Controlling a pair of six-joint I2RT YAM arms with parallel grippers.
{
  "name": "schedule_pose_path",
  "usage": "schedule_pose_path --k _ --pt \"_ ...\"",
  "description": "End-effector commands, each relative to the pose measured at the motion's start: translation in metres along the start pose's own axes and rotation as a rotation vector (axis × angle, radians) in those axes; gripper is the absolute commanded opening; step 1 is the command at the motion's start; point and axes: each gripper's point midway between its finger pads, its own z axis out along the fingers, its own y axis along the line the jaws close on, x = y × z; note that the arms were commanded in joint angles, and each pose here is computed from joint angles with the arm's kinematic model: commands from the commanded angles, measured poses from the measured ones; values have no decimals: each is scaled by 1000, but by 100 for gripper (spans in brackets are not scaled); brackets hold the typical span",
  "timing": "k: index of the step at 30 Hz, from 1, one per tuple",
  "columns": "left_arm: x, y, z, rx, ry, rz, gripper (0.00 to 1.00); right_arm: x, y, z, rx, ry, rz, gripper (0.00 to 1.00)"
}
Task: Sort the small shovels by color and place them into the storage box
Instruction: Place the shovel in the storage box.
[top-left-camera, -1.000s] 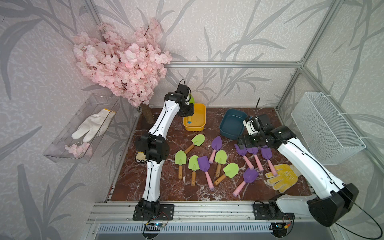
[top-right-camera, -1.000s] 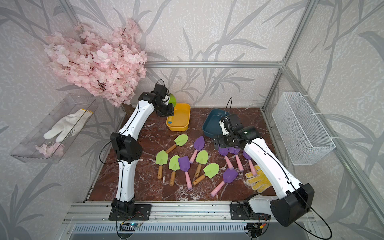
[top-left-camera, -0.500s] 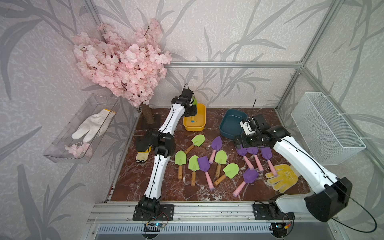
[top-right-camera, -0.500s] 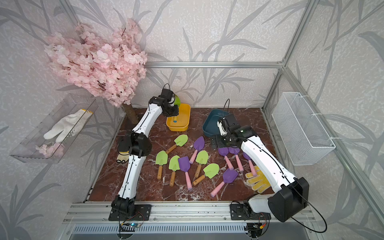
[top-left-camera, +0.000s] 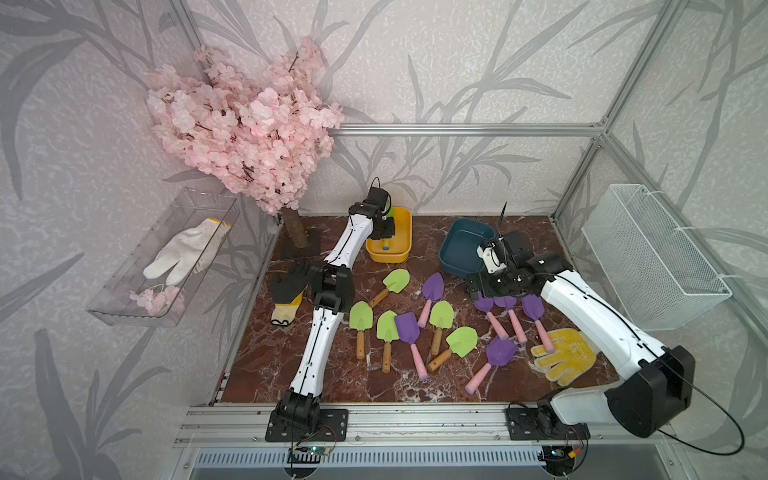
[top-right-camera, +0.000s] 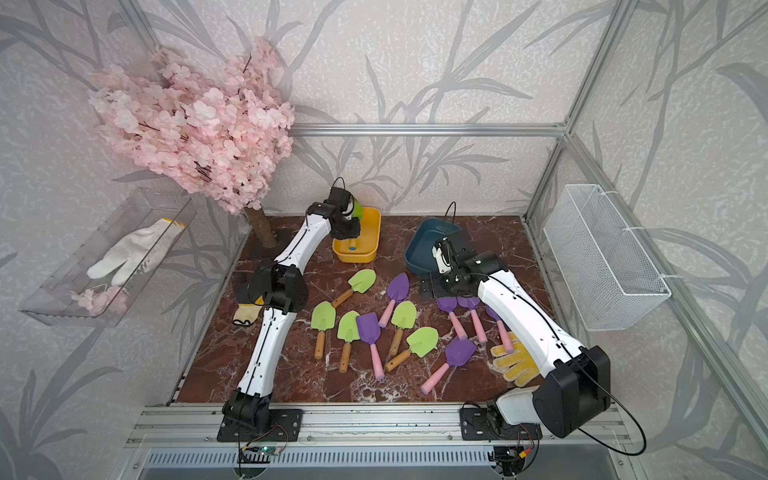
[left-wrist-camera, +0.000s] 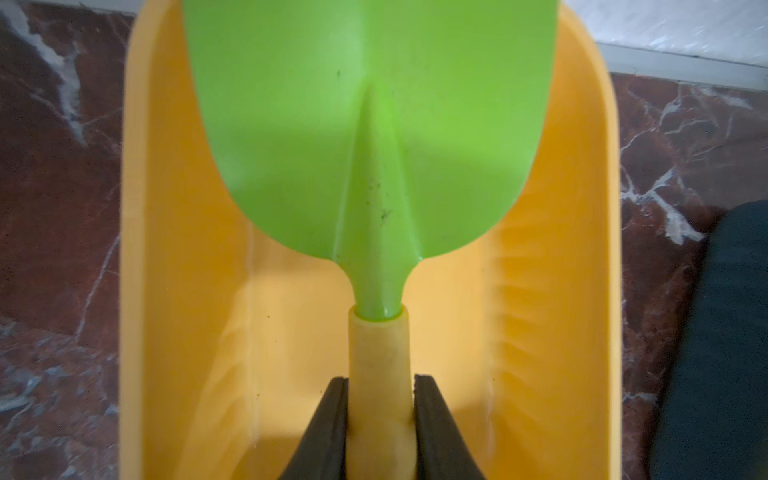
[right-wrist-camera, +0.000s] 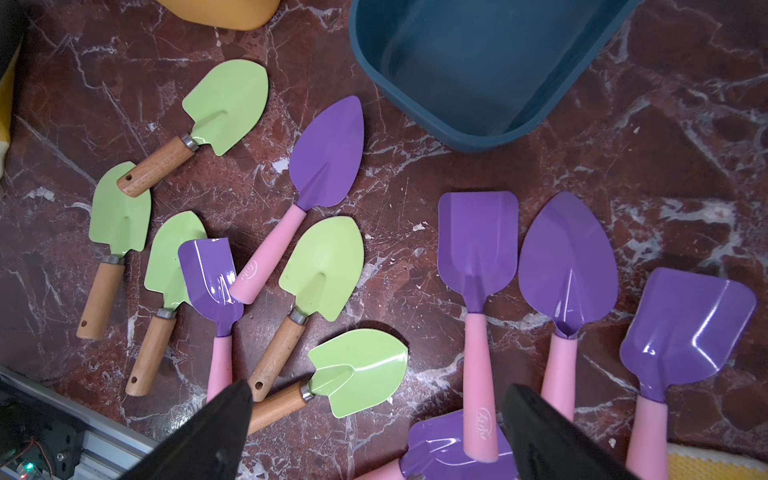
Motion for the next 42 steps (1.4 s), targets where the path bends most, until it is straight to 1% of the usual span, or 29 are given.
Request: schedule_pose_path --k 1,10,22,32,42 --pt "-14 5 -4 -19 -49 25 1 3 -2 -1 -16 -4 32 99" --pt "2 14 4 -41 11 40 2 6 -6 1 -10 6 37 99" --pt "22 25 0 -96 82 47 2 8 -9 2 -7 7 43 99" --pt "26 26 -11 -131 99 82 3 11 -10 2 -8 7 46 99" --pt "38 30 -11 -161 141 109 4 12 -12 4 -4 11 50 99"
